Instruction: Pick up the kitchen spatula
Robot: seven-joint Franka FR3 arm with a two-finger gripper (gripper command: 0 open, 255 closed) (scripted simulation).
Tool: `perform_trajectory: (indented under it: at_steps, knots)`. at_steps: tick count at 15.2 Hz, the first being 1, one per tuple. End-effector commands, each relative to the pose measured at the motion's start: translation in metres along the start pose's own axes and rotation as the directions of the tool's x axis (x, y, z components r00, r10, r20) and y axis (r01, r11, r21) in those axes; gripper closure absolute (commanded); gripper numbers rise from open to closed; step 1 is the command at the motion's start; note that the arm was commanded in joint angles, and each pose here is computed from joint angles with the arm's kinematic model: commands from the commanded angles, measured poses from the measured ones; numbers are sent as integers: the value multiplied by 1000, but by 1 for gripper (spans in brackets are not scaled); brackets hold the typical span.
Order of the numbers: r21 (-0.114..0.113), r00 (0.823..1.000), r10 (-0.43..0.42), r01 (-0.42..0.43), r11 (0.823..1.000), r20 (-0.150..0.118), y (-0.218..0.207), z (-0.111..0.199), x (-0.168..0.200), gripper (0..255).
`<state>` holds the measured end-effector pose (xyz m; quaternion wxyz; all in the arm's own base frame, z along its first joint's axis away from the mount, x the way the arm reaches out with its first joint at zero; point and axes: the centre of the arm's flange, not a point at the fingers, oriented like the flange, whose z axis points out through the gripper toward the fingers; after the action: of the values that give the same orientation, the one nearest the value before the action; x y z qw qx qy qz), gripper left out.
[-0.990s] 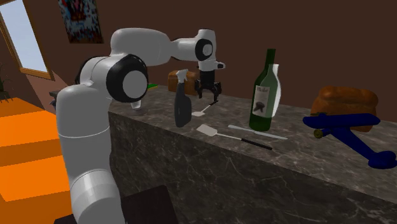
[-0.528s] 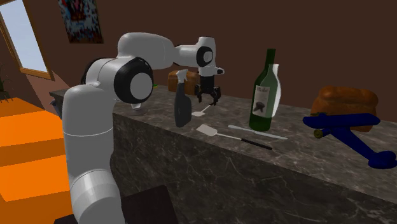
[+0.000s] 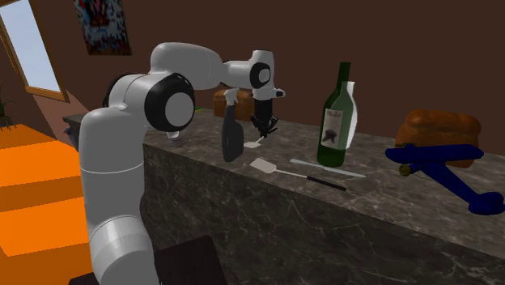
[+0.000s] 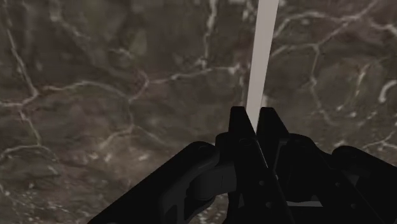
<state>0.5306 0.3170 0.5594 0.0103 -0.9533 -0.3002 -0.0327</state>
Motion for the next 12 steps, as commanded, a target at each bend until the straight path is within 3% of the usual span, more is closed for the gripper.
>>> perform_trajectory:
  at_steps: [1, 5, 12]
  knots:
    - [0, 1000, 0, 0, 1000, 2, 0, 1, 0, 255]
    - [0, 1000, 0, 0, 1000, 2, 0, 2, 0, 255]
    - [0, 1000, 0, 0, 1000, 2, 0, -35, 3, 255]
